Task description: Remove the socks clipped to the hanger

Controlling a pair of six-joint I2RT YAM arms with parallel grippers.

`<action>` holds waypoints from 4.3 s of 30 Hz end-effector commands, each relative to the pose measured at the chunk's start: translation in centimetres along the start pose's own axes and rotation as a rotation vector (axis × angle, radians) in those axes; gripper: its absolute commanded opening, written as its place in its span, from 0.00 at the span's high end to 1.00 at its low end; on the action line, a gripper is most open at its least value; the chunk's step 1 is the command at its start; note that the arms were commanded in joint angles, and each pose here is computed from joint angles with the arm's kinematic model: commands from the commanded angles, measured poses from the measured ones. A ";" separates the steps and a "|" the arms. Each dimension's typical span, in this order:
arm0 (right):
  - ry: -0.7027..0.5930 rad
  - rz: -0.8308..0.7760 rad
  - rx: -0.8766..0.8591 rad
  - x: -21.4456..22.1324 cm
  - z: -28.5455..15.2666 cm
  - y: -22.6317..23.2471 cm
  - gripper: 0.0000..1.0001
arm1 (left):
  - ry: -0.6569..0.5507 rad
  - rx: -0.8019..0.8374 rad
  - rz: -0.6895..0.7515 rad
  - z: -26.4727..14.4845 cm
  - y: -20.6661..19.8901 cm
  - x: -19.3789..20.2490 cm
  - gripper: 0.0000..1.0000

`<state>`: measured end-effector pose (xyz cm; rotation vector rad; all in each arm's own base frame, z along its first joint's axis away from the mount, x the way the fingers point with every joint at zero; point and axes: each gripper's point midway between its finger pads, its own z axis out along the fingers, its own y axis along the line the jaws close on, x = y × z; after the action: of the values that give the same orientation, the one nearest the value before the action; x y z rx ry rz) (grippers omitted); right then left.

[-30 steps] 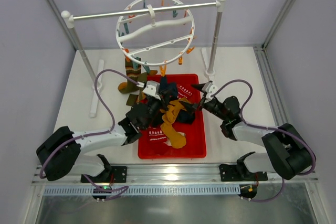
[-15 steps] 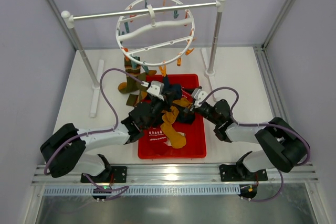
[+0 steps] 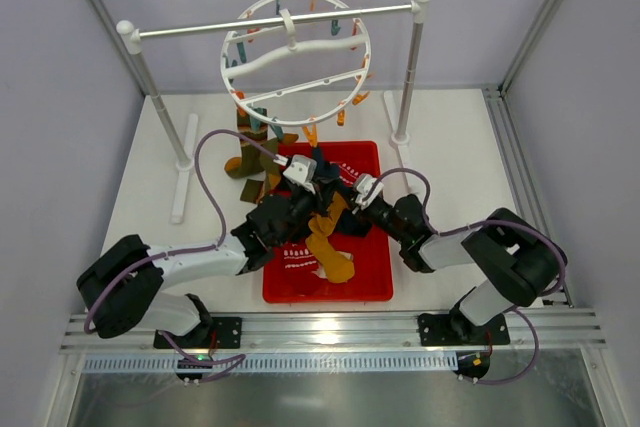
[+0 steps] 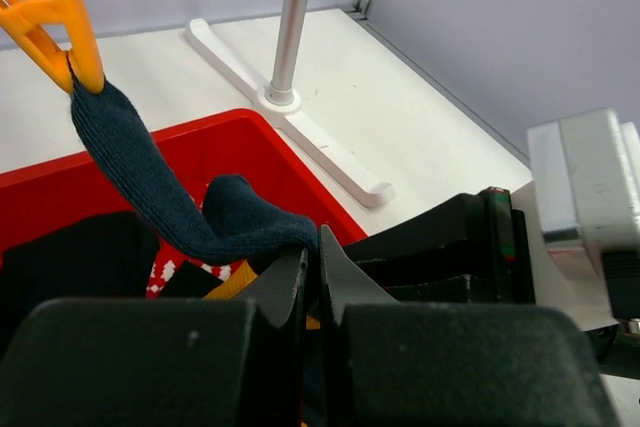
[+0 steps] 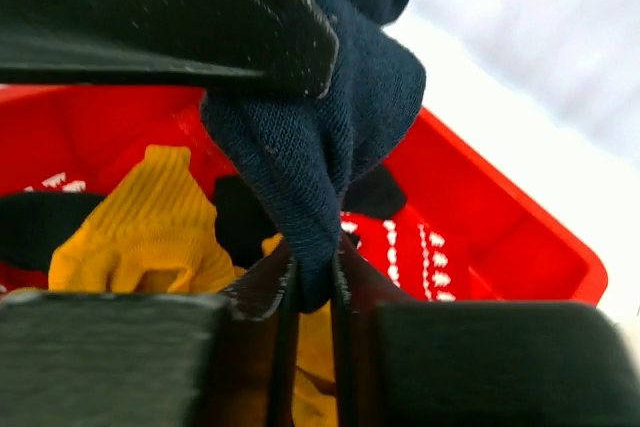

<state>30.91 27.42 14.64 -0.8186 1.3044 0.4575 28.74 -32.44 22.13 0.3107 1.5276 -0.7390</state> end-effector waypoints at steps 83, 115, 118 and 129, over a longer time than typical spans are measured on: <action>-0.335 -0.123 0.291 -9.5 -2.8 -4.1 0.93 | -0.152 -0.219 -0.031 5.5 8.5 -10.3 1.00; -0.214 0.048 0.214 -15.2 -7.4 -1.7 0.92 | -0.106 -0.270 -0.025 -8.0 8.9 -9.0 0.00; -0.105 0.090 0.192 -13.7 -6.6 -1.2 0.90 | -0.110 -0.315 -0.020 -8.2 9.7 -9.1 0.00; 0.246 0.172 0.152 -7.0 -4.4 0.9 0.72 | -0.089 -0.319 -0.014 -7.8 9.7 -8.6 0.00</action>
<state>25.71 25.11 20.38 -0.6702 1.5652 0.3710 29.53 -18.55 26.42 0.0551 1.5631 -0.4993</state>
